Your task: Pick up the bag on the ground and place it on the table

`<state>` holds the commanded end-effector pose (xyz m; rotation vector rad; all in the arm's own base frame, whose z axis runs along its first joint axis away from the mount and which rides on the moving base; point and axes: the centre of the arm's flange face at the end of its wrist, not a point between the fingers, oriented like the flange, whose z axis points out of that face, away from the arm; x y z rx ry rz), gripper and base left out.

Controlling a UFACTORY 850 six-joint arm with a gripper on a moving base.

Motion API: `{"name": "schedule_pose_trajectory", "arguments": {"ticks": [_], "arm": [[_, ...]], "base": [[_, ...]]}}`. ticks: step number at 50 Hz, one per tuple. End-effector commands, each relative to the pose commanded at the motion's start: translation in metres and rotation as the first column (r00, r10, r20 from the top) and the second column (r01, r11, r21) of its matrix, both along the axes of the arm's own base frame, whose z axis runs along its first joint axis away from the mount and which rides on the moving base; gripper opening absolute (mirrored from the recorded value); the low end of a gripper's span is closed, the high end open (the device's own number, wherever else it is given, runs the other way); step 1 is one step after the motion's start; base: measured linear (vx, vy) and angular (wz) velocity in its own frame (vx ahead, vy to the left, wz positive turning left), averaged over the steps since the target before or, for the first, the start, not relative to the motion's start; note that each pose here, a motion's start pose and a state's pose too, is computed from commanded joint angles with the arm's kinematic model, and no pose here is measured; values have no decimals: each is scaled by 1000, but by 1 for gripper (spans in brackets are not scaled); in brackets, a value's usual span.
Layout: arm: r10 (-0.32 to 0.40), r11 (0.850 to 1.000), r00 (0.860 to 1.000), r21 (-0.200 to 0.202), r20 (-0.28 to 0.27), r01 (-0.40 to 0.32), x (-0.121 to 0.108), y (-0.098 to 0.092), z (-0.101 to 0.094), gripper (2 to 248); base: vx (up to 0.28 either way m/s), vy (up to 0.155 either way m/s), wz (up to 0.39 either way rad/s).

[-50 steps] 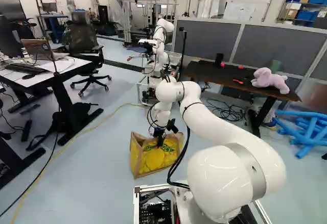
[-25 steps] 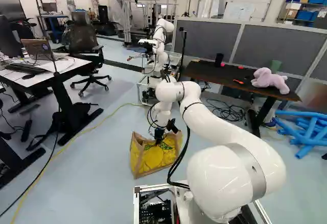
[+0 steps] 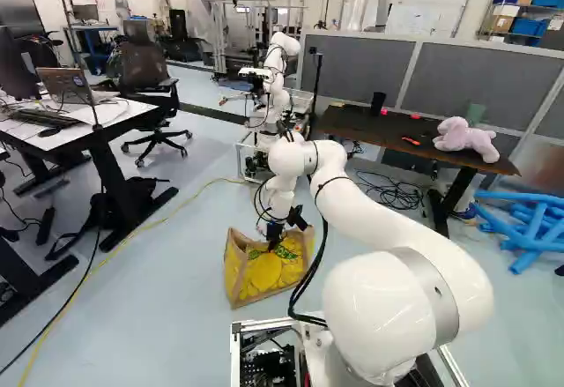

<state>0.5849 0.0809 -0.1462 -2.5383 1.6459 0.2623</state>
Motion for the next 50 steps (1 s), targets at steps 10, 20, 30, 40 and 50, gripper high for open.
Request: {"name": "schedule_pose_trajectory", "arguments": {"ticks": [10,20,30,40,50], "arm": [[0,1000,1000,0,0,0,0,0,14,22],[0,1000,1000,0,0,0,1,0,29,22],[0,1000,1000,0,2,0,1,0,44,22],[0,1000,1000,-1,5,0,0,0,59,22],[-1,1000,1000,-11,10,1,-4,-1,74,22]], "base": [[0,0,0],[0,0,0],[0,0,0],[0,0,0],[0,0,0]]}}
